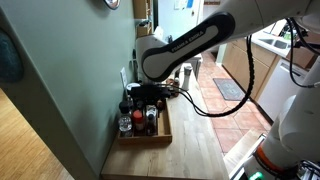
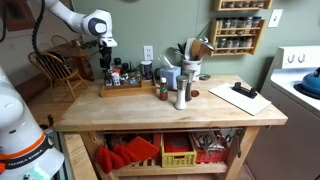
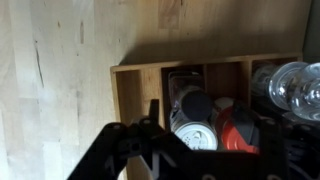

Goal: Place the black topped sauce bottle in the middle of the table

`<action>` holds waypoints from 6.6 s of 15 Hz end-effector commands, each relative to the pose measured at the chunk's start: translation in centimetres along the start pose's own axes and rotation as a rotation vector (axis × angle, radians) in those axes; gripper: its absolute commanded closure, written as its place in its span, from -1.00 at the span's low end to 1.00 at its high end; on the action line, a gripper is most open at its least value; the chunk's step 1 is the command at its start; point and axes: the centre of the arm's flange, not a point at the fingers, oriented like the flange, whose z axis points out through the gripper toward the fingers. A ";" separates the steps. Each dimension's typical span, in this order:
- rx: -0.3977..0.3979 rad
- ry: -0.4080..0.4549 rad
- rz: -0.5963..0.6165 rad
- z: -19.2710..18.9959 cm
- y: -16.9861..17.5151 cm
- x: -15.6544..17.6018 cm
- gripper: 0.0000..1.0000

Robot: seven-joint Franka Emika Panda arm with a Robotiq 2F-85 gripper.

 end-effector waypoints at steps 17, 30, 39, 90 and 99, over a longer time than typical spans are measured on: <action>-0.012 -0.014 -0.009 -2.8 0.5 -0.8 0.84; -0.025 -0.061 0.184 -14.6 6.5 2.9 0.84; 0.097 -0.069 0.554 -15.0 14.5 13.6 0.84; 0.149 -0.082 0.968 -5.4 15.3 37.6 0.84; 0.120 -0.109 1.004 -3.7 14.2 37.2 0.84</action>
